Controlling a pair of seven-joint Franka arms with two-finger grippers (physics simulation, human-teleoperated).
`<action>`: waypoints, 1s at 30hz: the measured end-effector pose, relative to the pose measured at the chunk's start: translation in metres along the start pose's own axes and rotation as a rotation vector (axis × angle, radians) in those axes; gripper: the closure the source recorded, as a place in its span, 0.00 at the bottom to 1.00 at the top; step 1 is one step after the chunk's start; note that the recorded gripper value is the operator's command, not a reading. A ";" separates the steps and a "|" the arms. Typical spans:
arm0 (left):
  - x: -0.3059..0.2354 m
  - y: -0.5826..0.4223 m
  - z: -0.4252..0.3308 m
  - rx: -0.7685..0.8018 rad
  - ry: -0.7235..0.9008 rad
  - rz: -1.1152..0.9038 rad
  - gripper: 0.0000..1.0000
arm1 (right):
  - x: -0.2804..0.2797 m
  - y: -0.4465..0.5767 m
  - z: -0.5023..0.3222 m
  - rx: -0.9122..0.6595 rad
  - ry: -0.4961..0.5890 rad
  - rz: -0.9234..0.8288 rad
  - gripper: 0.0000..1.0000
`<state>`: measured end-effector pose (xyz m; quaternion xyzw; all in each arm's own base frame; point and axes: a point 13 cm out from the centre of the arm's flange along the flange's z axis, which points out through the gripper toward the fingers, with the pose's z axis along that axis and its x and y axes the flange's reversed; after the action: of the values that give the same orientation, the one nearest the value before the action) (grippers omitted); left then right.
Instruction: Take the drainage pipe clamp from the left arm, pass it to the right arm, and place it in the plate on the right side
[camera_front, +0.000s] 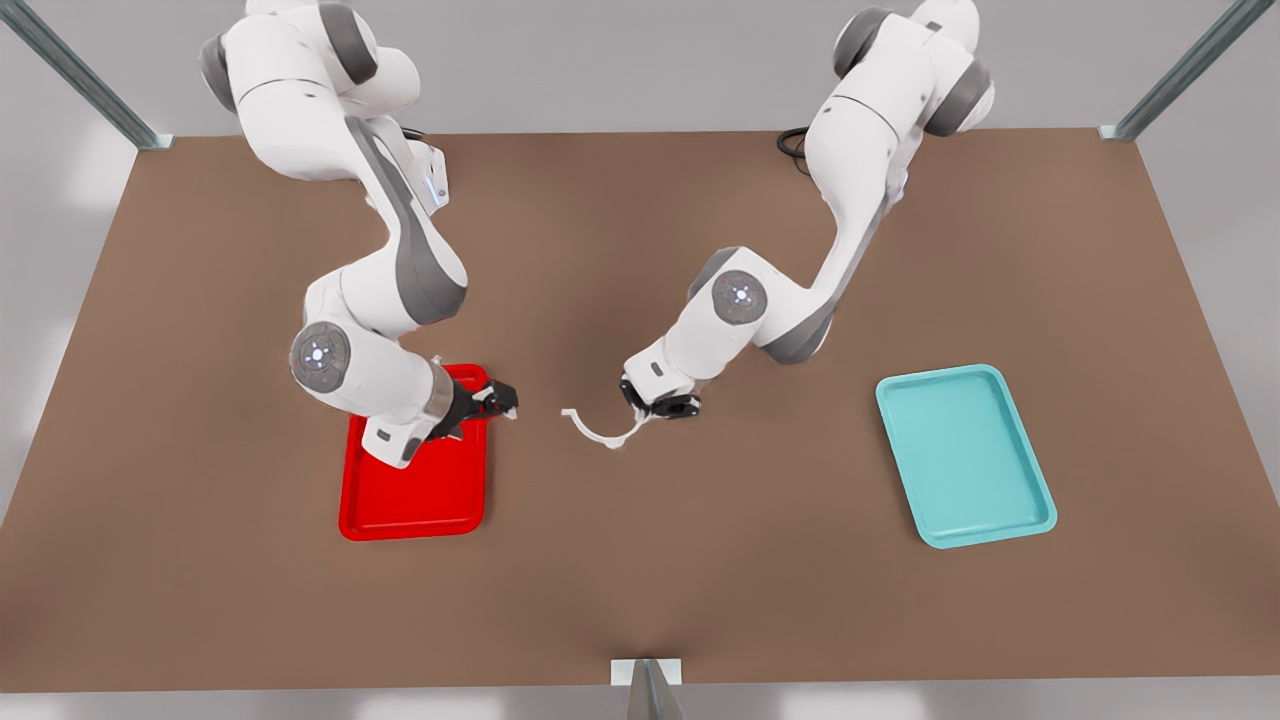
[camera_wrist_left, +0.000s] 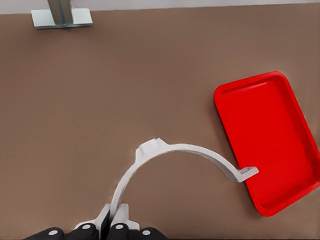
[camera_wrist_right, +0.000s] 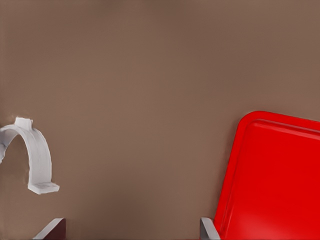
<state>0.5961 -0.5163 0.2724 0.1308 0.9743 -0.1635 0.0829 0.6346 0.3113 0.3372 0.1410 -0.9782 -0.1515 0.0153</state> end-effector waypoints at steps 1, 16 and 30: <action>0.003 -0.004 0.005 0.004 0.009 -0.001 0.79 | -0.002 0.015 0.005 -0.008 -0.009 -0.006 0.00; 0.010 -0.023 0.012 0.018 0.016 -0.039 0.79 | 0.017 0.082 0.047 -0.056 0.027 0.078 0.00; 0.010 -0.024 0.011 0.019 0.014 -0.067 0.79 | 0.020 0.055 0.108 -0.003 0.075 0.130 0.00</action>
<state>0.5811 -0.5399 0.2673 0.1000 0.9771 -0.1745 0.0692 0.5929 0.3879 0.2510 0.0825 -0.9839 -0.1462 0.0619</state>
